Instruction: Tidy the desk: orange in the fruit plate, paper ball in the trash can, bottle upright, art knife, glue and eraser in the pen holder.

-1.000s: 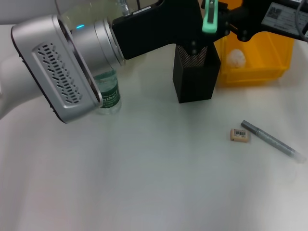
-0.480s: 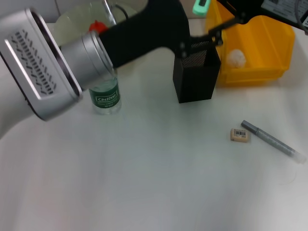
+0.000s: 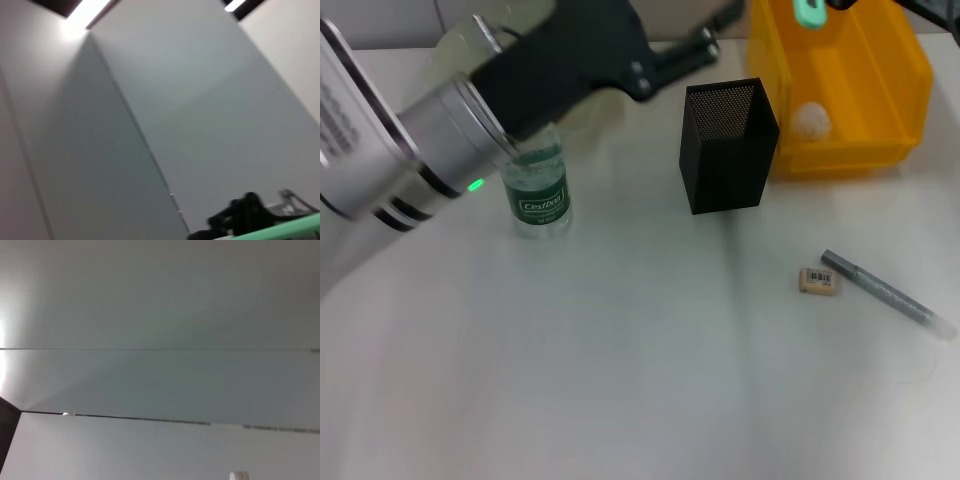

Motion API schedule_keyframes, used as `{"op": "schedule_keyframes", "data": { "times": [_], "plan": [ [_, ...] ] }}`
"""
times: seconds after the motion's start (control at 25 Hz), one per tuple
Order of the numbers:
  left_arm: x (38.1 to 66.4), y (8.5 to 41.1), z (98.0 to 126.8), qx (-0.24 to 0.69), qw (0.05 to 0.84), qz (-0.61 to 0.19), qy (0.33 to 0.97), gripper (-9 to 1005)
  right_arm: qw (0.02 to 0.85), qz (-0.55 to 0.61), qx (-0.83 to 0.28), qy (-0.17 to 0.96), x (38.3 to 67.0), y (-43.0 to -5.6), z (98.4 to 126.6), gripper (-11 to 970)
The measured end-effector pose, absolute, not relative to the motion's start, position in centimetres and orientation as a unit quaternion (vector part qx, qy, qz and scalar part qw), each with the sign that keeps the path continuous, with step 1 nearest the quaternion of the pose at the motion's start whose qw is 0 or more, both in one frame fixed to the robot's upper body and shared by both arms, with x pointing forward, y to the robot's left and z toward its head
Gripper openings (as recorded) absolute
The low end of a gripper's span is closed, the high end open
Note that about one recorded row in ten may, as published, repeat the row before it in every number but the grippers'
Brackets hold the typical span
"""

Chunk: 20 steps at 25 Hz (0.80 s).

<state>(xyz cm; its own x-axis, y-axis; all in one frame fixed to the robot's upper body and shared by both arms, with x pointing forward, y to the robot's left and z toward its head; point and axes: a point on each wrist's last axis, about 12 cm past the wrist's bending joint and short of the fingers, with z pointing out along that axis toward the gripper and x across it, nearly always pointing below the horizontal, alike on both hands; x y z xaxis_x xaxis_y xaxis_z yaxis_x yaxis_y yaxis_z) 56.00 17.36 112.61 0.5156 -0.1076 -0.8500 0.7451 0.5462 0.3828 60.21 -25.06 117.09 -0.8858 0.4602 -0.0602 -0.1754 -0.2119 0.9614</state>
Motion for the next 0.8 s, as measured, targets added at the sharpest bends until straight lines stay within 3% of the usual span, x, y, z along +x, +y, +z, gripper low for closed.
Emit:
{"op": "schedule_keyframes", "data": {
  "times": [0.16,0.2,0.48,0.8],
  "plan": [
    [56.4,18.3,112.3,0.352,0.771,-0.295,0.442,813,0.251,0.763,0.107,0.586,60.2,-25.6,117.1,172],
    [56.4,19.0,111.9,0.325,0.762,-0.314,0.465,813,0.303,0.754,0.098,0.575,60.2,-26.1,116.8,171],
    [56.7,21.1,111.4,0.246,0.735,-0.359,0.520,813,0.442,0.685,0.008,0.579,60.0,-25.8,116.2,172],
    [58.2,22.4,111.2,0.163,0.708,-0.380,0.573,812,0.488,0.577,-0.089,0.649,60.4,-24.7,114.6,179]
  ]
}}
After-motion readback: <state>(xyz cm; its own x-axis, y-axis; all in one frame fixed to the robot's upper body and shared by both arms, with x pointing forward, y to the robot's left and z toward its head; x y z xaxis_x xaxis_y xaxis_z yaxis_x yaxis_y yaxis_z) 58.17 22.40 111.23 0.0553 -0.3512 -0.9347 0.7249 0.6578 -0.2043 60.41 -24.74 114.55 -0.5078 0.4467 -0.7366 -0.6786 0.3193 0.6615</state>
